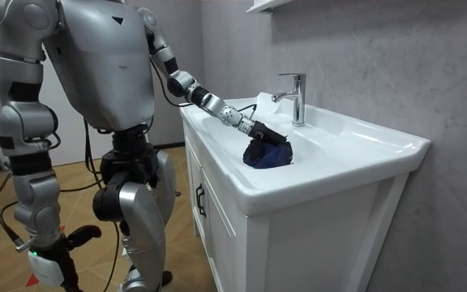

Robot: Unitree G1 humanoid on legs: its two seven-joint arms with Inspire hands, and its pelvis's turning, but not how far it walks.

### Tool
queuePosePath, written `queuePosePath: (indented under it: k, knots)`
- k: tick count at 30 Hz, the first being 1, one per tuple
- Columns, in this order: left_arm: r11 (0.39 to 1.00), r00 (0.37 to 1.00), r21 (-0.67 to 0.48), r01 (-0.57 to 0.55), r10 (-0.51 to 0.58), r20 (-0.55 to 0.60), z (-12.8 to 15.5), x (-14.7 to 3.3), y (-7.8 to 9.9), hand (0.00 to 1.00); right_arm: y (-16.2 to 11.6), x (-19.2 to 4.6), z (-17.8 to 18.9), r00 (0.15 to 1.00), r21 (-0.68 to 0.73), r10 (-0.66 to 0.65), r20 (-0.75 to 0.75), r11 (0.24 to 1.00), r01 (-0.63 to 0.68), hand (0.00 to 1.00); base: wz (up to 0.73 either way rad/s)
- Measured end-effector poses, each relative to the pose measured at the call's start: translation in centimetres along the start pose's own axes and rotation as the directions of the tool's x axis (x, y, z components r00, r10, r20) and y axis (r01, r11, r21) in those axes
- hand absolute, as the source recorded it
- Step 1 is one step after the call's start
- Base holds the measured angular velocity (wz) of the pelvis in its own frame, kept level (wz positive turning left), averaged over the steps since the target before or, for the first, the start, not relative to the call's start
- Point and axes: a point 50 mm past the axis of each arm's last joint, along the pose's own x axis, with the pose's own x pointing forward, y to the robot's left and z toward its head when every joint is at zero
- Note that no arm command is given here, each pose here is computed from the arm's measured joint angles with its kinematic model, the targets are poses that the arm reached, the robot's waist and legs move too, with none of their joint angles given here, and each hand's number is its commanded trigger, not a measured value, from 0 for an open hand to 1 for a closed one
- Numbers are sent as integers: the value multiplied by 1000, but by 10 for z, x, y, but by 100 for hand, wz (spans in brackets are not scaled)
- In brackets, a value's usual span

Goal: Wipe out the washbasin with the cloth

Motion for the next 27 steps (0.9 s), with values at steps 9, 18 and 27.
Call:
queuePosePath:
  k: [9,18,27]
  knots:
    - [1000,988,-9,-4,3,-153,-57,-10,-13,100,1,1,-8,1000,40,6,-11,999,-6,0,2]
    - [995,982,96,-36,53,-179,-78,-19,-17,100,1,1,-5,1000,39,15,-2,999,-15,0,0]
    - [966,985,254,-45,85,-149,-87,-25,-20,100,-2,-1,10,999,49,3,33,999,-4,0,6]
